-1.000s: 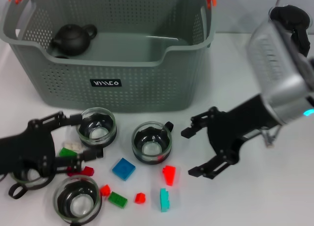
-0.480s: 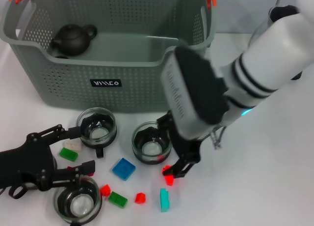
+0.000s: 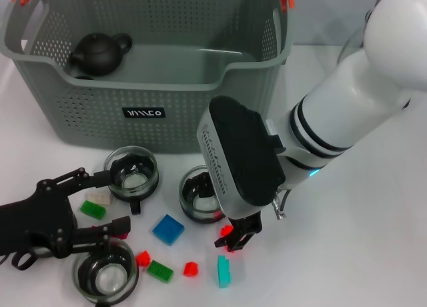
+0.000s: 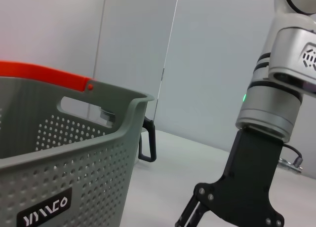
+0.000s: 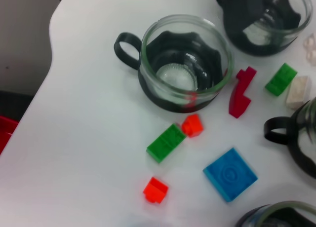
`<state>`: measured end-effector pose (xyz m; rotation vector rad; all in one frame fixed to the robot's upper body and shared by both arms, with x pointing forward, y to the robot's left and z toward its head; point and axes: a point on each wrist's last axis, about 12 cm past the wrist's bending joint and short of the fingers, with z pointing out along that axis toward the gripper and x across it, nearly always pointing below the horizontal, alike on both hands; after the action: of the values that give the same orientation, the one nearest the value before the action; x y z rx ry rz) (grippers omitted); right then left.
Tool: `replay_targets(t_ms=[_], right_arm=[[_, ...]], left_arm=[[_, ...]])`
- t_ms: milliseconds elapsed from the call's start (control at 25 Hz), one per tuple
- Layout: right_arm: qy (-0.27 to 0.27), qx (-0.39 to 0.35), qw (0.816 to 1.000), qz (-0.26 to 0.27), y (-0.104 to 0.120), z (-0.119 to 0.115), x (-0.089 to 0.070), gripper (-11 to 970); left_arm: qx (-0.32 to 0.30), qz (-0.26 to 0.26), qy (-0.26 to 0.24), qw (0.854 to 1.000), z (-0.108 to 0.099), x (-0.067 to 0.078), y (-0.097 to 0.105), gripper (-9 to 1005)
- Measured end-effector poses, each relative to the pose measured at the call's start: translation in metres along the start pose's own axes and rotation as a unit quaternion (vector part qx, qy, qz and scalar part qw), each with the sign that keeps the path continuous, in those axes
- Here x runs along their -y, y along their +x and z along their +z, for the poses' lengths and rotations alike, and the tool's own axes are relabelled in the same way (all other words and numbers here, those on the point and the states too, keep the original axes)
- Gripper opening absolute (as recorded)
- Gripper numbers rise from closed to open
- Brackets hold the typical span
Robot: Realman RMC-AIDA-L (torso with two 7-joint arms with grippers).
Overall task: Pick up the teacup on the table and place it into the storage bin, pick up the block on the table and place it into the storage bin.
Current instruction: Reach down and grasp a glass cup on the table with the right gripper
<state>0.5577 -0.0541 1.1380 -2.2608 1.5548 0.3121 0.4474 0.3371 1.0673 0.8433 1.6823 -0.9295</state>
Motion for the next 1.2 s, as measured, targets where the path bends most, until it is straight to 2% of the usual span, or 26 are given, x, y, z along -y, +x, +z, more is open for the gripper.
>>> replay_targets(t_ms=[600, 1120, 1200], right_arm=[[0.031, -0.006, 0.999, 0.041, 0.011, 0.017, 0.003, 820], [0.023, -0.019, 0.999, 0.025, 0.008, 0.022, -0.002, 751], [0.024, -0.021, 0.999, 0.024, 0.007, 0.022, -0.002, 657]], left_arm=[[0.0, 0.001, -0.001, 1.0, 0.002, -0.001, 0.0, 934], [0.001, 0.0, 0.0, 1.0, 0.002, -0.001, 0.0, 934], [0.001, 0.0, 0.0, 1.0, 0.002, -0.001, -0.001, 934]])
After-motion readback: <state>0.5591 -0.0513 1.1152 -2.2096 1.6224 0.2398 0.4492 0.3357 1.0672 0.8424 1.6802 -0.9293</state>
